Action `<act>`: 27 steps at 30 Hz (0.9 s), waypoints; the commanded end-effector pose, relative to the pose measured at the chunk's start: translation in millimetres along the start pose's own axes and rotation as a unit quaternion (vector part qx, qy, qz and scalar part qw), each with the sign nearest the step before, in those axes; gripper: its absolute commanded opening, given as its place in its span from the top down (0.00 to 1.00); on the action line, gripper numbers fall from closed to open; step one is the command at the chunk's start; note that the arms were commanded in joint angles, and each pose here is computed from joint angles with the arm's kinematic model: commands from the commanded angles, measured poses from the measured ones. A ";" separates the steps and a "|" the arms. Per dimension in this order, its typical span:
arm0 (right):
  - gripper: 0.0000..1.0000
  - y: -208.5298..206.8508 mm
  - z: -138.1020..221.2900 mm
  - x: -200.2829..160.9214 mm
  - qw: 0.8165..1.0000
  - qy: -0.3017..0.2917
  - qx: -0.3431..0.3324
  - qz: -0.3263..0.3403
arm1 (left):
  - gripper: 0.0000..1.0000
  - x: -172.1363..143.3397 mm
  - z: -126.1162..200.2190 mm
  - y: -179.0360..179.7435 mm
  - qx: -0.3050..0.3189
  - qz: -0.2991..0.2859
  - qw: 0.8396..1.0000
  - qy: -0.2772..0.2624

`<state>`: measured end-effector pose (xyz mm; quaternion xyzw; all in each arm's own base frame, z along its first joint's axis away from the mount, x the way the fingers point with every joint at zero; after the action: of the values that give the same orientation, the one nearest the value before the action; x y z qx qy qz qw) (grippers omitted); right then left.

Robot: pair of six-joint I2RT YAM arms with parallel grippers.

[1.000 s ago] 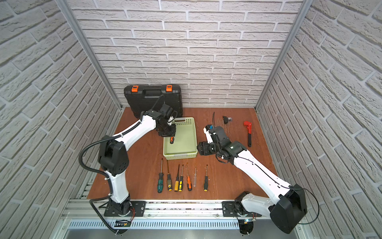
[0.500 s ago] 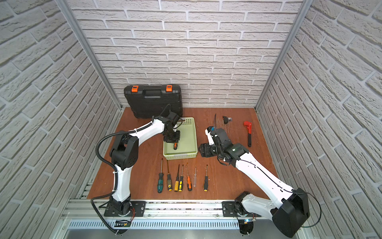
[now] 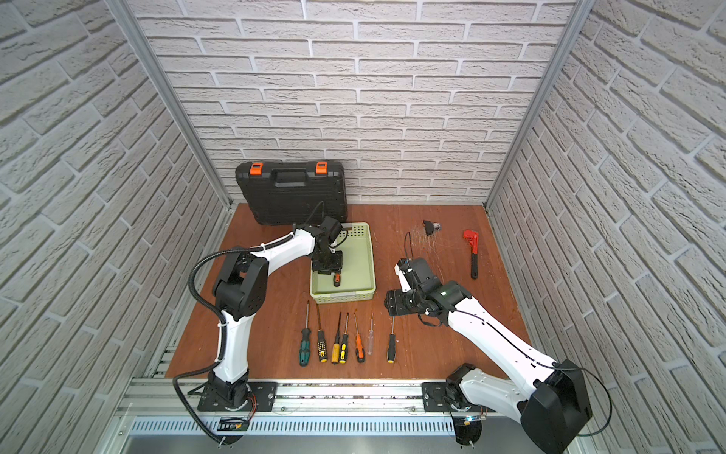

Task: Put the screwdriver in the bin
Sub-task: Place the screwdriver in the bin, then pick up the screwdriver from the bottom-center of the table.

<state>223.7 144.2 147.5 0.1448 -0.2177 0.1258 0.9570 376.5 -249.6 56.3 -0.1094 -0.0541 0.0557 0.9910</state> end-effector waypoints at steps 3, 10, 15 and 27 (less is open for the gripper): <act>0.30 5.5 3.8 -3.6 1.000 0.003 0.014 -0.012 | 0.54 3.6 31.1 -11.0 -0.003 -0.015 0.999 -0.038; 0.35 0.1 -3.0 -26.6 0.998 0.054 -0.019 -0.028 | 0.49 -6.8 108.3 -27.2 -0.065 -0.049 0.990 -0.115; 0.38 7.4 -4.7 -48.4 0.996 0.069 -0.046 -0.032 | 0.47 -23.5 155.6 0.8 -0.046 -0.045 0.983 -0.169; 0.48 21.5 -41.6 -100.0 0.989 0.123 -0.049 -0.062 | 0.43 -34.6 181.6 41.9 -0.045 -0.015 0.974 -0.221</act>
<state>133.9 143.7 66.2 0.0714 -0.0711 0.0845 0.9913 308.1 -185.0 216.8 -0.1442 -0.2579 0.0539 0.9538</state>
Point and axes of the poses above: each gripper's point midway between its finger pads, its own z axis back along the fingers, its own y axis along the line the jaws close on, x = y × z, the point moved 2 cm from there along z, back along the fingers, and after that the axes turned 9 degrees about z, right-handed, at the moved point
